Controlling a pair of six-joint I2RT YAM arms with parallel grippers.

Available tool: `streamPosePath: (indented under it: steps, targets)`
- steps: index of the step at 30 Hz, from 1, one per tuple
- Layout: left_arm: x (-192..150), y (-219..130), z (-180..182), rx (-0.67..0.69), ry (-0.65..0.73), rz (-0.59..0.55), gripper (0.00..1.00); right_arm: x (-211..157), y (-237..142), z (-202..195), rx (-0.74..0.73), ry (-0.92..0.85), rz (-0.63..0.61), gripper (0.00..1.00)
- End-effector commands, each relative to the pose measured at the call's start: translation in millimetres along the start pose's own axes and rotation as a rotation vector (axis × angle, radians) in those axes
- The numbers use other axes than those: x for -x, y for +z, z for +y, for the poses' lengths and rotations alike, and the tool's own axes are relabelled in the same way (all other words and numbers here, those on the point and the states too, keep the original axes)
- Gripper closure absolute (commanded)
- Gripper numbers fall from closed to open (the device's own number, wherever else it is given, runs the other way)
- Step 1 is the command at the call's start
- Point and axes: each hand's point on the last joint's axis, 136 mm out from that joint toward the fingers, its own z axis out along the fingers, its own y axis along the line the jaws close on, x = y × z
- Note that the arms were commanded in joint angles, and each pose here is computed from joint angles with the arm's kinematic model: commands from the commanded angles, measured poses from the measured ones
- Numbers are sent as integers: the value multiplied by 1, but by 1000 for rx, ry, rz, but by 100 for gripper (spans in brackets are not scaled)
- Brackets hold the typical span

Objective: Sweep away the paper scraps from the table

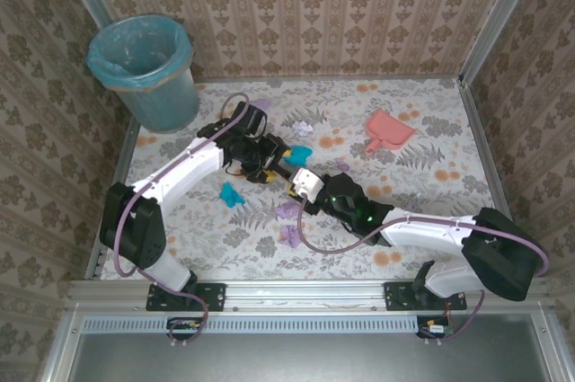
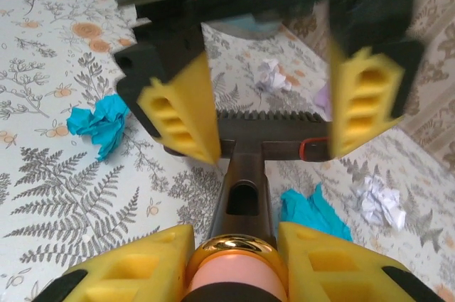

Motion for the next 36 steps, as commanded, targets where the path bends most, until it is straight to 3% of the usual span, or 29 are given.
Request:
streamPosePath:
  steps: [1,3,12,17,20,28,36]
  targets:
    - [0,-39,-29,-88,131,-96,6,37,-12,-22,-64,116,-32,100]
    - [0,-57,-40,-112,203,-149,0,44,-20,-27,-63,171,-31,100]
    - [-11,-143,-82,-323,595,-454,0,54,-59,-81,-211,546,11,100]
    - [-30,-184,-89,-494,816,-612,0,55,-88,-105,-280,685,-5,100]
    - [-32,-196,-84,-504,882,-681,0,48,-108,-122,-343,782,-10,100]
    - [-51,-175,-104,-516,1060,-661,0,57,-178,-151,-426,985,-99,100]
    - [-80,-88,-157,-466,1269,-480,1,12,-292,-200,-988,1016,-35,100]
